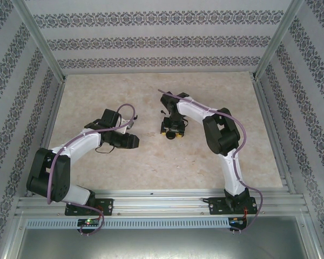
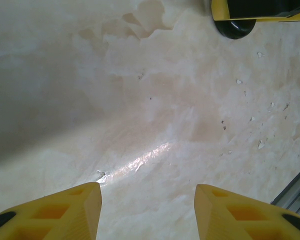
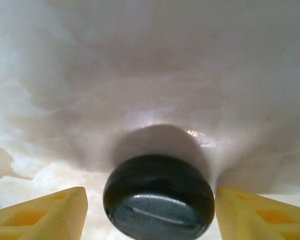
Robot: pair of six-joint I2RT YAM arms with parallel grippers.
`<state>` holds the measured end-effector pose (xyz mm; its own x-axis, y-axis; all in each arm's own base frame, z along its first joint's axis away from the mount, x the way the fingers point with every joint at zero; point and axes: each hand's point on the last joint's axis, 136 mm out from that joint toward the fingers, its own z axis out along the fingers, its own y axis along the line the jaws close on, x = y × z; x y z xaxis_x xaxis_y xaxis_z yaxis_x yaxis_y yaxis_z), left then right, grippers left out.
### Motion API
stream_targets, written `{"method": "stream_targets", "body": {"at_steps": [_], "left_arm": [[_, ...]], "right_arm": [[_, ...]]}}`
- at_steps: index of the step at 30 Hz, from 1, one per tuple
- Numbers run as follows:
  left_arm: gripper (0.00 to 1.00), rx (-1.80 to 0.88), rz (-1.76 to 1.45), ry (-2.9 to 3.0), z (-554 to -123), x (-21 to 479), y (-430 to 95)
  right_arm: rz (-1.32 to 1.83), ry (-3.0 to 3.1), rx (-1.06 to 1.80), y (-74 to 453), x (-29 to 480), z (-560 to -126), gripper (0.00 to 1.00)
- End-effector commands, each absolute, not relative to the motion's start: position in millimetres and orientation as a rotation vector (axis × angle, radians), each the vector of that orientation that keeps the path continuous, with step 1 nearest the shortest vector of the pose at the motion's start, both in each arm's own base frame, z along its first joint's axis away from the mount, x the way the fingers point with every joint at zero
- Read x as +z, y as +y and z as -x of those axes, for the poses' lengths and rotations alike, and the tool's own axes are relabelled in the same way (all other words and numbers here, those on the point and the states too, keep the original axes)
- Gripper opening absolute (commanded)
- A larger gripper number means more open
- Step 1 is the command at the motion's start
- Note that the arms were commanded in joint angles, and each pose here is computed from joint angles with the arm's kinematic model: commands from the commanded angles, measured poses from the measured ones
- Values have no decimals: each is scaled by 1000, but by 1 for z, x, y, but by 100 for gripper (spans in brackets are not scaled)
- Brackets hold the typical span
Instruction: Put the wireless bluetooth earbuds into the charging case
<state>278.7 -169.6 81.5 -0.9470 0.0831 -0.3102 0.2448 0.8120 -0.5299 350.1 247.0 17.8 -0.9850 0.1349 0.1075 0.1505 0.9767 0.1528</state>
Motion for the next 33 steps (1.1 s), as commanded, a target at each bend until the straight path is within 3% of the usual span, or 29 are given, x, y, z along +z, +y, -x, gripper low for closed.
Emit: {"method": "stream_targets", "body": {"at_steps": [1,12,22,28,33], "left_arm": [[48,-844,-295,2728,-276,83,-173],[48,-885,-349,2605,-278,102,-178],[48,-936,-489,2044,-286,183,-203],[52,-940,-748,1816,-266,211,-250],[51,-991,-654,1724,-282,244,-267]], "right_arm": [[226,-3036,-196,248,11,-351,58],[224,-3062,-258,252,24,-341,47],[273,-3191,-539,260,107,-343,46],[282,-3238,-774,264,163,-334,46],[264,-3261,-942,265,206,-320,46]]}}
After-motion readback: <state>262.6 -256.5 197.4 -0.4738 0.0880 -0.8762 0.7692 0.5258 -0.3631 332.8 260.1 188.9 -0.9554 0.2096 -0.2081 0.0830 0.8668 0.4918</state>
